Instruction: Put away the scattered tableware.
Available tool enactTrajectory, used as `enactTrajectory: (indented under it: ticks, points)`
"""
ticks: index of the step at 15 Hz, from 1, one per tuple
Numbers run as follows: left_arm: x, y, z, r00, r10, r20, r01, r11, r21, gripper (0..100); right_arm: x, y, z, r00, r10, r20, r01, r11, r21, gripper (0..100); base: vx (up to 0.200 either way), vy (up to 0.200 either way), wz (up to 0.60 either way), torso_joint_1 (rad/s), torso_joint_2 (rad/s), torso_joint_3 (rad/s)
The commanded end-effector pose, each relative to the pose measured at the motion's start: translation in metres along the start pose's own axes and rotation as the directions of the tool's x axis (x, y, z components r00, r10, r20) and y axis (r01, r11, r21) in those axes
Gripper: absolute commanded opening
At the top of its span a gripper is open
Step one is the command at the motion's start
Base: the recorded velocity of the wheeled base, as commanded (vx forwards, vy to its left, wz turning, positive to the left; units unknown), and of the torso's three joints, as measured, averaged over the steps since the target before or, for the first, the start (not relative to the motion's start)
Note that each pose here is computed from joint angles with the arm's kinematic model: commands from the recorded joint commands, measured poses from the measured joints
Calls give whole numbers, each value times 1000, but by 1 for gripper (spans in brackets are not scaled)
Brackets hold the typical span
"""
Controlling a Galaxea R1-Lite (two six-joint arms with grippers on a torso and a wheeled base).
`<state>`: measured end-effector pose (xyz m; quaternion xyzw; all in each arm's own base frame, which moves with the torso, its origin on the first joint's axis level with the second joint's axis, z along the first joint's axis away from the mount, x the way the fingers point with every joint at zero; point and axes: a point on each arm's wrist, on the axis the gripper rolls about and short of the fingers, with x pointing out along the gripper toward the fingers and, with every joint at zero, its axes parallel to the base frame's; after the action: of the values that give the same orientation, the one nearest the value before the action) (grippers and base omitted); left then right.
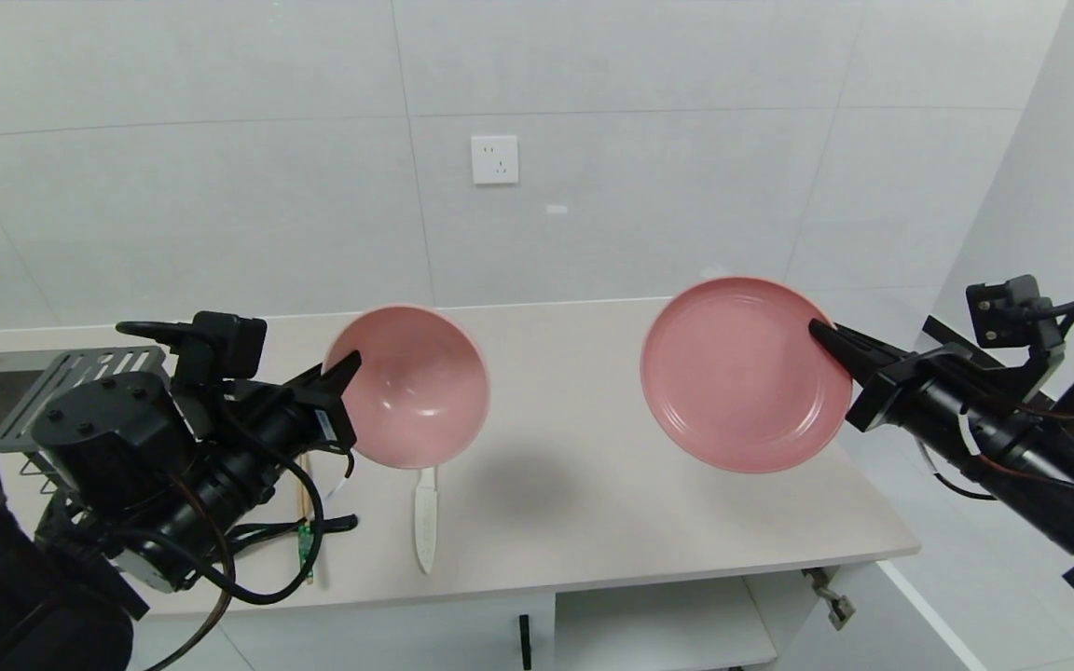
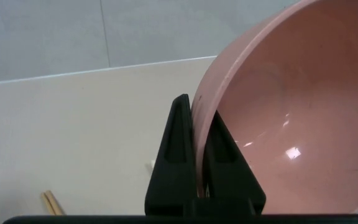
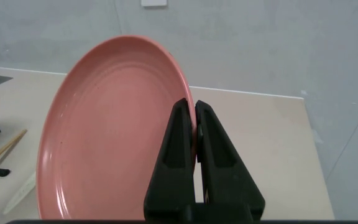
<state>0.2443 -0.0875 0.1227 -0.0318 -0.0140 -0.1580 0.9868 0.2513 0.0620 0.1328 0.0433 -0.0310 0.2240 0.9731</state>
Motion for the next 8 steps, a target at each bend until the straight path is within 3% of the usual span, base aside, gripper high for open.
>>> enactTrajectory:
  ticks: [1, 2, 6, 8]
  points:
    - [-1, 0, 2, 1000, 1, 8, -1, 1000, 6, 0, 0, 1, 1, 1000, 2, 4, -2, 1000, -1, 0, -200, 0, 0, -7, -2, 12]
    - [-2, -3, 2, 1000, -9, 8, 9, 1000, 12, 0, -1, 1, 0, 1000, 2, 1, -2, 1000, 0, 0, -200, 0, 0, -2, 7, 7]
    - [-10, -9, 13, 998, -34, 45, 34, 999, 10, 0, -4, 2, -2, 1000, 2, -13, -3, 997, -74, 0, 0, 0, 0, 0, 0, 0]
    - [-16, -13, 18, 997, -52, 65, 52, 999, 9, 0, -6, 7, -5, 999, 23, -28, -25, 995, -93, 0, -200, 0, 0, 17, 7, -7]
